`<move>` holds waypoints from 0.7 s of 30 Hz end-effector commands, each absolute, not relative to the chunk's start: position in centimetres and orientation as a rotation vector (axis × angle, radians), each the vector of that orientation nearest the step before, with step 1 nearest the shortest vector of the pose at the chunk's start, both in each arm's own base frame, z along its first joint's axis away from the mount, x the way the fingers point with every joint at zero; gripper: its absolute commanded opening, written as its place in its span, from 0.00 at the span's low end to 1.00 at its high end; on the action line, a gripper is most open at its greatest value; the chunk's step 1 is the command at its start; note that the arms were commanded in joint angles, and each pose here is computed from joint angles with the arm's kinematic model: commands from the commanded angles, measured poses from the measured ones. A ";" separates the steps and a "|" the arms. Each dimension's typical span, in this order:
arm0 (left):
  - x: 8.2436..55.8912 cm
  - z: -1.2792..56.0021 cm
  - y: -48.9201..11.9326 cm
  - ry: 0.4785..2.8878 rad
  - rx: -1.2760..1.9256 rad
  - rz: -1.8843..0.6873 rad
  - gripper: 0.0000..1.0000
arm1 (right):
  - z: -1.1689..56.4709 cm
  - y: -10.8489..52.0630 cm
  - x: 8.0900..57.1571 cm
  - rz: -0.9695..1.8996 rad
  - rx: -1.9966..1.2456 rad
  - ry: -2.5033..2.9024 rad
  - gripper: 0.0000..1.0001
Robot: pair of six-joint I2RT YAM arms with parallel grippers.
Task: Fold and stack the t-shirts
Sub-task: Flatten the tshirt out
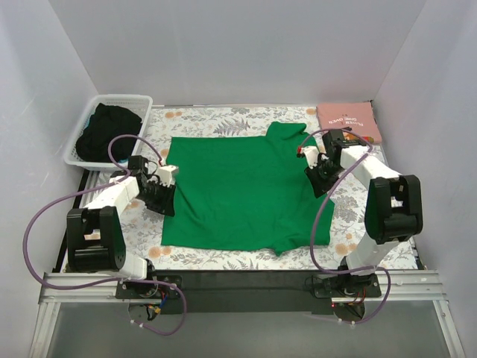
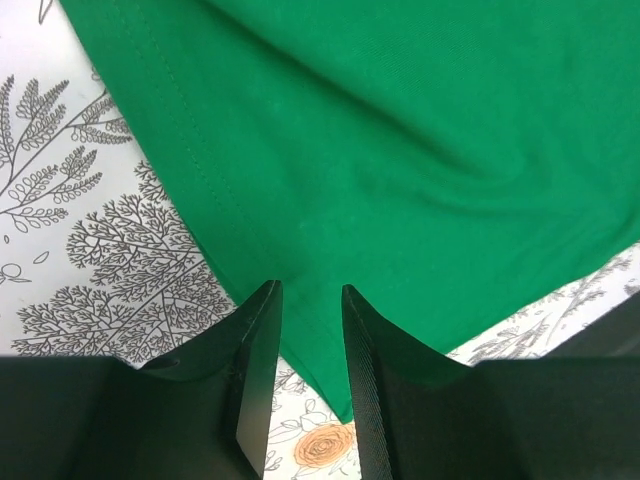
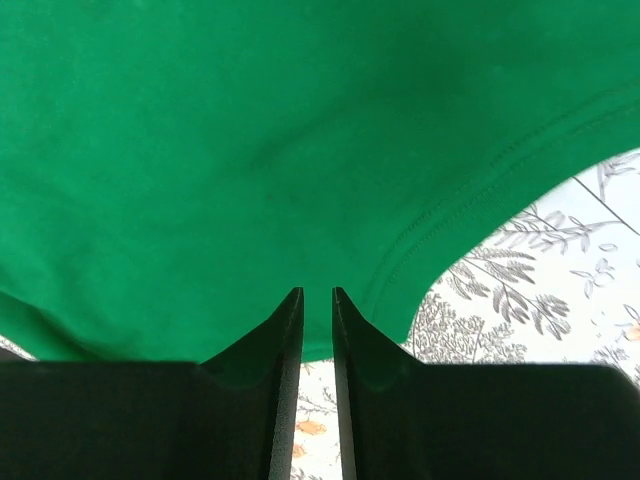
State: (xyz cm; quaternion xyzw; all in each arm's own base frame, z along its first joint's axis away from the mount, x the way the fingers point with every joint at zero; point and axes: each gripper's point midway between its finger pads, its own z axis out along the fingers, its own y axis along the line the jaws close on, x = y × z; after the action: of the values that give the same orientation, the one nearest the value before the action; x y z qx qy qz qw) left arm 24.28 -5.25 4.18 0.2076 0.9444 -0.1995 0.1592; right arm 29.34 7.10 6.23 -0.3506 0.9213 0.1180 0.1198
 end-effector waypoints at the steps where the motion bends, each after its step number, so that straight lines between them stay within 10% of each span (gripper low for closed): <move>1: 24.2 3.2 -4.5 2.702 0.634 -0.490 0.29 | 4.6 7.1 29.8 0.348 -1.035 2.712 0.23; 21: 17.2 1.8 -0.4 2.854 0.778 -0.207 0.19 | 1.6 5.1 28.4 0.238 -1.088 2.809 0.19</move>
State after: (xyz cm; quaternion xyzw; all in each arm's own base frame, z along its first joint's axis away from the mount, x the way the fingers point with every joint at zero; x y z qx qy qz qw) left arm 19.76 -1.43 1.65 0.2399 0.9586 -0.0871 0.1264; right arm 29.56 6.07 1.72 -0.3472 0.9301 0.0974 0.0694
